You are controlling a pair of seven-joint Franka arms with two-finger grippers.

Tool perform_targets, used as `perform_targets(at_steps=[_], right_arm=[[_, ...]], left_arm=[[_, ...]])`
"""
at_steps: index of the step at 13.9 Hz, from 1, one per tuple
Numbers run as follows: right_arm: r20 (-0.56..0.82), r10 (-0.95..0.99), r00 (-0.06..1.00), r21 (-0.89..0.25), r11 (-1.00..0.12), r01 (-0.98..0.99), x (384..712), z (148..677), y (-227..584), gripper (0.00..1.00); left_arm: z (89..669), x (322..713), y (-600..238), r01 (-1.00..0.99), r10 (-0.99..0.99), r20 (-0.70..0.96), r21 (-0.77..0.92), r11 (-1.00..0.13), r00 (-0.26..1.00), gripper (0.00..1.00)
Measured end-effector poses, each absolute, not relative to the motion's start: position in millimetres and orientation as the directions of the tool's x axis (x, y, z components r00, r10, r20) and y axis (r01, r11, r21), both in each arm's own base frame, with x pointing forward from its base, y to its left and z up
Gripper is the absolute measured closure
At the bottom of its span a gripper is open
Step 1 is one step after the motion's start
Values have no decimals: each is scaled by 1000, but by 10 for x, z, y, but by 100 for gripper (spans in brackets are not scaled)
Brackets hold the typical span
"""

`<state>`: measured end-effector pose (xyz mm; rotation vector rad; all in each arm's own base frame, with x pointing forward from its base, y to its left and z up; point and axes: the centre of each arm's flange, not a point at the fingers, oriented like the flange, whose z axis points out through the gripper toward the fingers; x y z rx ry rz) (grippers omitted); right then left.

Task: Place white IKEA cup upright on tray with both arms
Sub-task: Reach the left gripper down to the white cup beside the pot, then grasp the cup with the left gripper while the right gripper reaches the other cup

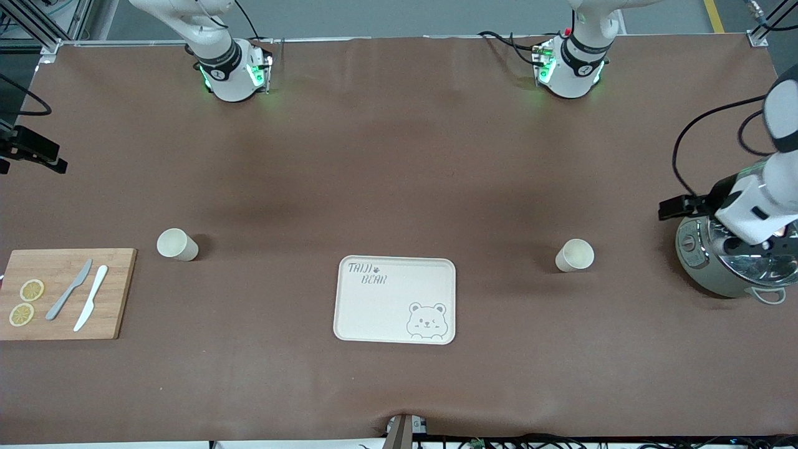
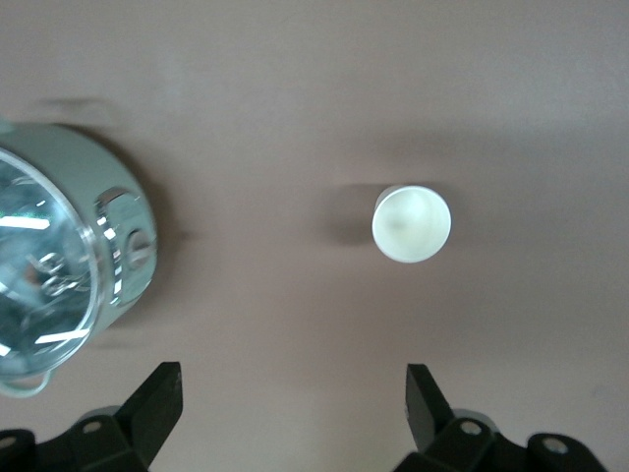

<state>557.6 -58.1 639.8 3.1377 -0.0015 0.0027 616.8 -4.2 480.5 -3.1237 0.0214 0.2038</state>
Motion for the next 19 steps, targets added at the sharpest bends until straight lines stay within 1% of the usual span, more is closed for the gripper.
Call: perform_targets(at_steps=[3, 6, 10, 15, 16, 17, 18, 19], right_arm=[[34, -3, 999, 8, -1000, -3, 5731, 6284, -609, 0], [26, -8, 1000, 8, -1000, -8, 5819, 6151, -645, 0], [9, -10, 1000, 8, -1000, -10, 5949, 5935, -672, 0], [-58, -15, 998, 5, -1000, -15, 6175, 5409, -727, 0], [-64, -21, 998, 5, -1000, -20, 6202, 5339, -767, 0], [-55, -28, 998, 6, -1000, -28, 6227, 5311, -814, 0], [-43, -35, 998, 7, -999, -35, 6242, 5307, -864, 0], [-37, -41, 998, 8, -999, -41, 6245, 5309, -904, 0]], left_arm=[[4222, 6110, -131, -23, -22, -104, -4, -1000, 994, 0], [3779, 6042, -214, -34, -34, -59, 6, -999, 998, 0], [3480, 5973, -536, -47, -47, -7, 24, -999, 999, 0], [3137, 6039, -516, -40, -38, 35, 39, -998, 999, 0], [3052, 6054, -506, -37, -36, 36, 43, -998, 999, 3], [2965, 6065, -504, -36, -34, 34, 46, -998, 999, 4], [2889, 6068, -506, -35, -34, 30, 49, -998, 999, 7], [2823, 6066, -506, -35, -34, 21, 50, -998, 999, 7]])
